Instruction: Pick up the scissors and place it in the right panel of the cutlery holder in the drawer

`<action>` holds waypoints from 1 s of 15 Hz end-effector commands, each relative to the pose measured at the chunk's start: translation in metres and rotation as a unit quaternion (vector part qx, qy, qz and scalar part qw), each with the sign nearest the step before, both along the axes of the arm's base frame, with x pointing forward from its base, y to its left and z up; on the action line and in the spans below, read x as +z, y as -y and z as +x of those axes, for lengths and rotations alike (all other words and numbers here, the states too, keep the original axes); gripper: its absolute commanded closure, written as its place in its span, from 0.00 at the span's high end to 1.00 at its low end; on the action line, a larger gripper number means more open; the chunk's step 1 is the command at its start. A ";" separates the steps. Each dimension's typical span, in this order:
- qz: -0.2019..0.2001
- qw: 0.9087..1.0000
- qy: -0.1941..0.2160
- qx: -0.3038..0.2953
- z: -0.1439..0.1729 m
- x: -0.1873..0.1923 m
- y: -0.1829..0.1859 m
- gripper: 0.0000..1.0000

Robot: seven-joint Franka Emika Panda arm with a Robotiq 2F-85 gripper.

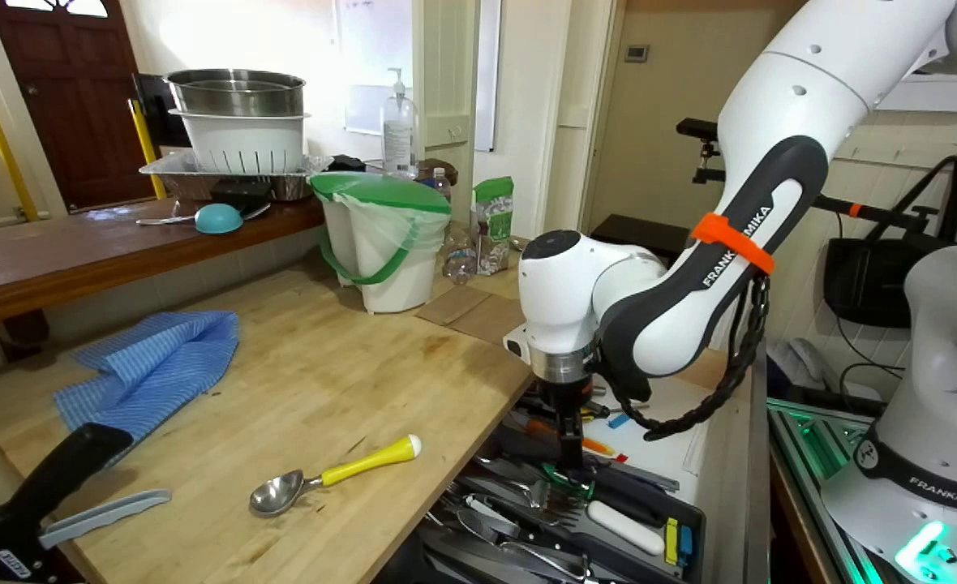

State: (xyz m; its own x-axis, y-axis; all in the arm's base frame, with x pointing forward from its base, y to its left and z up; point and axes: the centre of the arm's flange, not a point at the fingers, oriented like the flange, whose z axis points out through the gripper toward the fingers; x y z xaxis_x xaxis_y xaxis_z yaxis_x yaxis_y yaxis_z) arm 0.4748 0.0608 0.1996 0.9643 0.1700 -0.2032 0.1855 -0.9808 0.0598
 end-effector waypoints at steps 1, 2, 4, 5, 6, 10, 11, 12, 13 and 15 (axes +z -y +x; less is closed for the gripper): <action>-0.018 1.000 -0.015 0.011 -0.032 0.040 -0.004 1.00; -0.025 1.000 -0.016 0.003 -0.034 0.050 0.000 1.00; -0.042 0.999 -0.009 -0.030 -0.039 0.085 0.014 0.99; -0.054 0.997 -0.006 -0.052 -0.042 0.106 0.022 1.00; -0.063 0.995 -0.005 -0.071 -0.040 0.127 0.033 1.00; -0.091 0.988 0.001 -0.126 -0.047 0.213 0.076 1.00; -0.095 0.987 0.005 -0.134 -0.051 0.234 0.084 1.00; -0.094 0.987 0.003 -0.134 -0.051 0.252 0.094 1.00; -0.085 0.988 0.004 -0.129 -0.046 0.220 0.080 1.00; -0.083 0.987 0.017 -0.135 -0.050 0.239 0.087 1.00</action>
